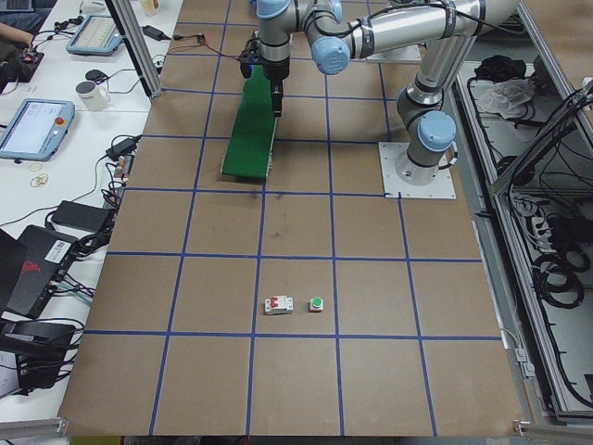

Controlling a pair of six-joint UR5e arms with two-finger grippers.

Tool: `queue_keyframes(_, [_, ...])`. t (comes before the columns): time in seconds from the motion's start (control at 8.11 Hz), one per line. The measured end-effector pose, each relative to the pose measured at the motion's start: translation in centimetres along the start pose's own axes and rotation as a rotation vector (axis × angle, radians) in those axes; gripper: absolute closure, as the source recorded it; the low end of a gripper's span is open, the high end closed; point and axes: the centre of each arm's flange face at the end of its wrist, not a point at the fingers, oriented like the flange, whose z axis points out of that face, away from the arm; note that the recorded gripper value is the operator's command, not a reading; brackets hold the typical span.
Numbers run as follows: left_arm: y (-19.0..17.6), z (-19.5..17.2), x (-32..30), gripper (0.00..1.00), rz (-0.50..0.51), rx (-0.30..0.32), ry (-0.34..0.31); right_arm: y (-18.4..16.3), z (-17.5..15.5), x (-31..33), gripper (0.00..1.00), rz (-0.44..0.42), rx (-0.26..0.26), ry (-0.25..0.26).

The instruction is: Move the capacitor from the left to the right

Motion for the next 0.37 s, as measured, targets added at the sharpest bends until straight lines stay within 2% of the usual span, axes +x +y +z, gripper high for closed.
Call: queue_keyframes(0.37, [0.0, -0.1, 0.0, 0.0, 0.0, 0.003, 0.0, 1.1, -2.4, -6.5, 0.0, 0.061, 0.026, 0.001])
